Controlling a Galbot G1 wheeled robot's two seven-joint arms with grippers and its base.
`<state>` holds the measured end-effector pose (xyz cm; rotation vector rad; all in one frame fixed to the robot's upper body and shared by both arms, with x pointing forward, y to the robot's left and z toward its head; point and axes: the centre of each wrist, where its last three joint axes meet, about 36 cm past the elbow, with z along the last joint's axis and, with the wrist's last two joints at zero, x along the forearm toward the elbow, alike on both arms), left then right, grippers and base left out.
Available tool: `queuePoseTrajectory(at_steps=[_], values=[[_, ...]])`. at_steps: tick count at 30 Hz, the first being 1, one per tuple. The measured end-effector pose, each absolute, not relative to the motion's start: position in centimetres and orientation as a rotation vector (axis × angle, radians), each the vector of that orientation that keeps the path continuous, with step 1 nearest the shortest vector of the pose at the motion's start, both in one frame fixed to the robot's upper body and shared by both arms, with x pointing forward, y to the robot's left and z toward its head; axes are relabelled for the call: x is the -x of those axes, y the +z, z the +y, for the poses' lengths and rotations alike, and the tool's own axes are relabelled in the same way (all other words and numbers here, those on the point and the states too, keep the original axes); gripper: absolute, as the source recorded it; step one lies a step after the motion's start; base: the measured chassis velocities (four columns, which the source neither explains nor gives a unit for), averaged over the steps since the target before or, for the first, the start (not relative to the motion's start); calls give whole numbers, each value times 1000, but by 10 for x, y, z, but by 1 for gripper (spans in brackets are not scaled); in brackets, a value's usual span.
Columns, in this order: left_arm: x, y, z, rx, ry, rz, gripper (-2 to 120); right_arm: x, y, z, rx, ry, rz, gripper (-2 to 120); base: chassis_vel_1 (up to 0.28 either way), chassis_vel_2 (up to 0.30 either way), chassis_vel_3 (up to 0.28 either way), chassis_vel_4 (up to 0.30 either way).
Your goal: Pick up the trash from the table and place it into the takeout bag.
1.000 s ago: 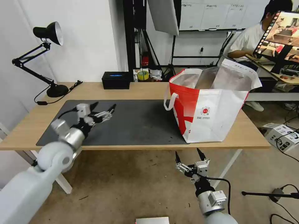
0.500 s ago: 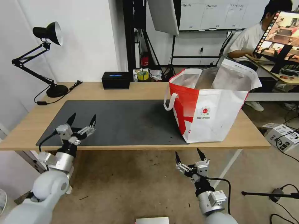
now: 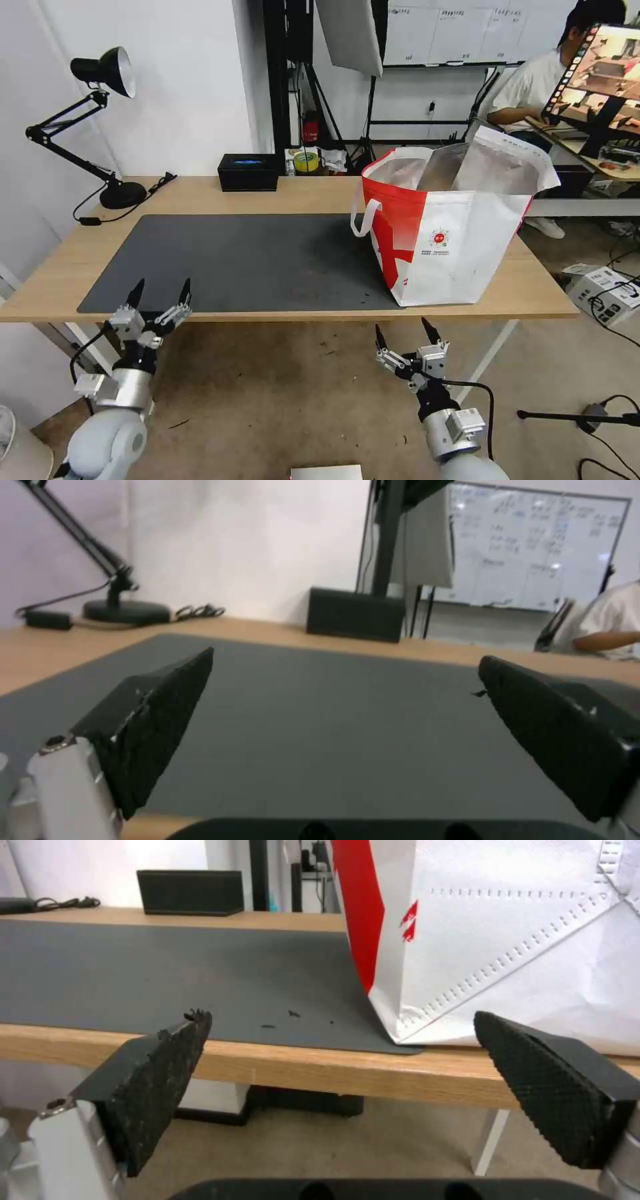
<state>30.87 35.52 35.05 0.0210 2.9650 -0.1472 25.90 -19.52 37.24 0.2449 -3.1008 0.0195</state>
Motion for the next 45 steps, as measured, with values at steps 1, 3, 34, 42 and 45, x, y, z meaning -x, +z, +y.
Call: queuePoseTrajectory(at_steps=[1,3,34,42,45], values=[[-304,348,355,-12,-150,2975,100,-259,372,-195,-245,20,-3101,100,0,0,0,0],[-294,342,356,-15,-159,3000,100,-259,372,-195,-245,19,-3101,100,0,0,0,0],[-279,336,362,30,-179,3013,100,-259,372,-195,-245,20,-3101,100,0,0,0,0],[-279,336,362,29,-179,3013,100,-259,372,-195,-245,20,-3101,100,0,0,0,0],[-279,336,362,29,-179,3013,100,-259,372,-195,-245,19,-3101,100,0,0,0,0]])
